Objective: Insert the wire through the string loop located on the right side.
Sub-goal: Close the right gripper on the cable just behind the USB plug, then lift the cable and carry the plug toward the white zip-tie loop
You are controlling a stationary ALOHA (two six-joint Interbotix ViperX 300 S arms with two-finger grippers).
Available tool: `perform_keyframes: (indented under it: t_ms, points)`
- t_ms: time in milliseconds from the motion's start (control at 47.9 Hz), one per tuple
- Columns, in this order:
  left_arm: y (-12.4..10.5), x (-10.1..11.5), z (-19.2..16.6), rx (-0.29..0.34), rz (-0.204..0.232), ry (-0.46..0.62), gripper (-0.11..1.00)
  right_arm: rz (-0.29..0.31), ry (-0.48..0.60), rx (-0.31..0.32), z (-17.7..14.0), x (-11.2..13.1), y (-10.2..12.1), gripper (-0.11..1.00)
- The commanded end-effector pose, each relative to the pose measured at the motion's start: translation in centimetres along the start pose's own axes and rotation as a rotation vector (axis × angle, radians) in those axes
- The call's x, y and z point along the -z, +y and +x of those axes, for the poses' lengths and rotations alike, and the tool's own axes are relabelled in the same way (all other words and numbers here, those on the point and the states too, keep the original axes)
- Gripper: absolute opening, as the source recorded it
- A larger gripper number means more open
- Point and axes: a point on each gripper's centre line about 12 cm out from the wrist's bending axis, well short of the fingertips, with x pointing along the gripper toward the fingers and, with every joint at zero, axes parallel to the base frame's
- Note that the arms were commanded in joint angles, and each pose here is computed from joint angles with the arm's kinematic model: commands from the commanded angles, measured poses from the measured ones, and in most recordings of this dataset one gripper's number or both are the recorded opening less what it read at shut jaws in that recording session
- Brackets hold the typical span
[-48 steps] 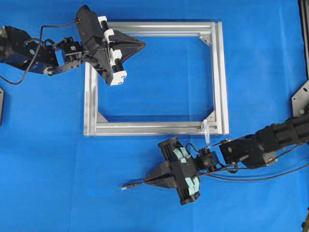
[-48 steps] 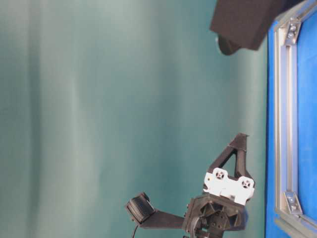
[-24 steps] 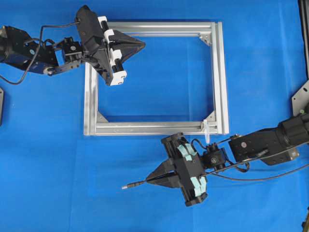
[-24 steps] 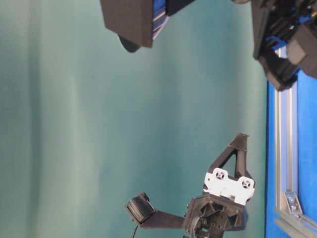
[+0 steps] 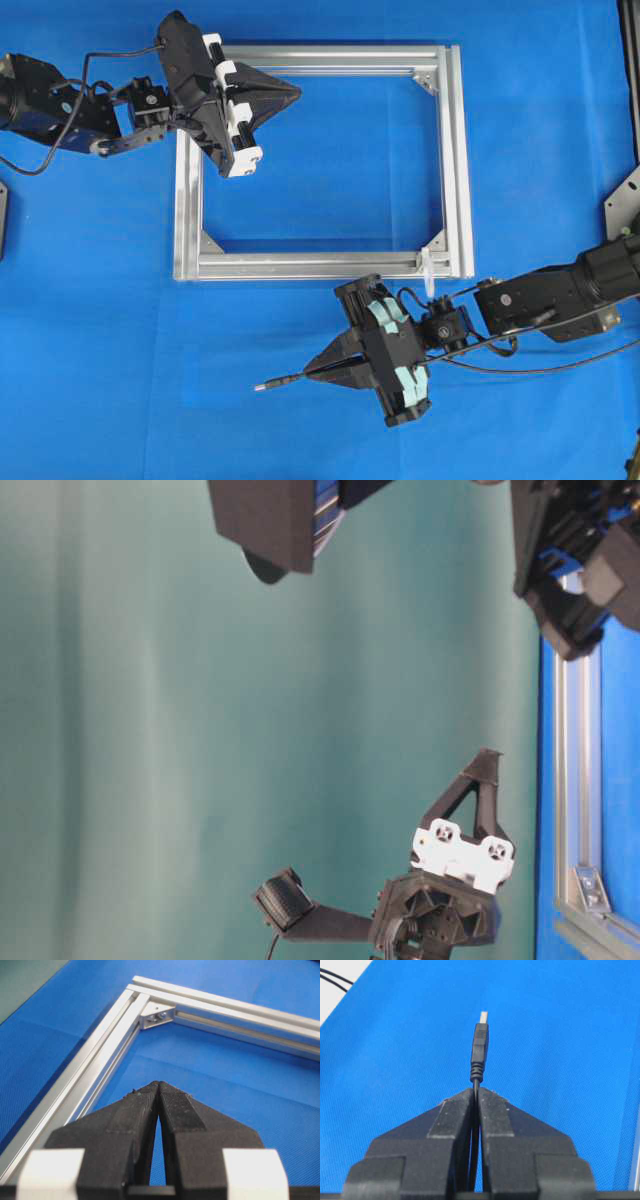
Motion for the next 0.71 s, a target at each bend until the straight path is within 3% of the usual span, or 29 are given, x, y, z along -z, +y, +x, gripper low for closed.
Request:
perform_keyframes:
  t_ms: [0,689]
  points:
    - [0.08,-1.52,-0.18,0.000,0.000,-0.045,0.00,-0.002,-0.041,-0.009,-0.43,-1.47,0.35,-0.04]
    - [0.13,-1.57,-0.15,-0.002,0.000,-0.046,0.00,-0.001,-0.035,-0.007,-0.42,-1.40,0.34,-0.04]
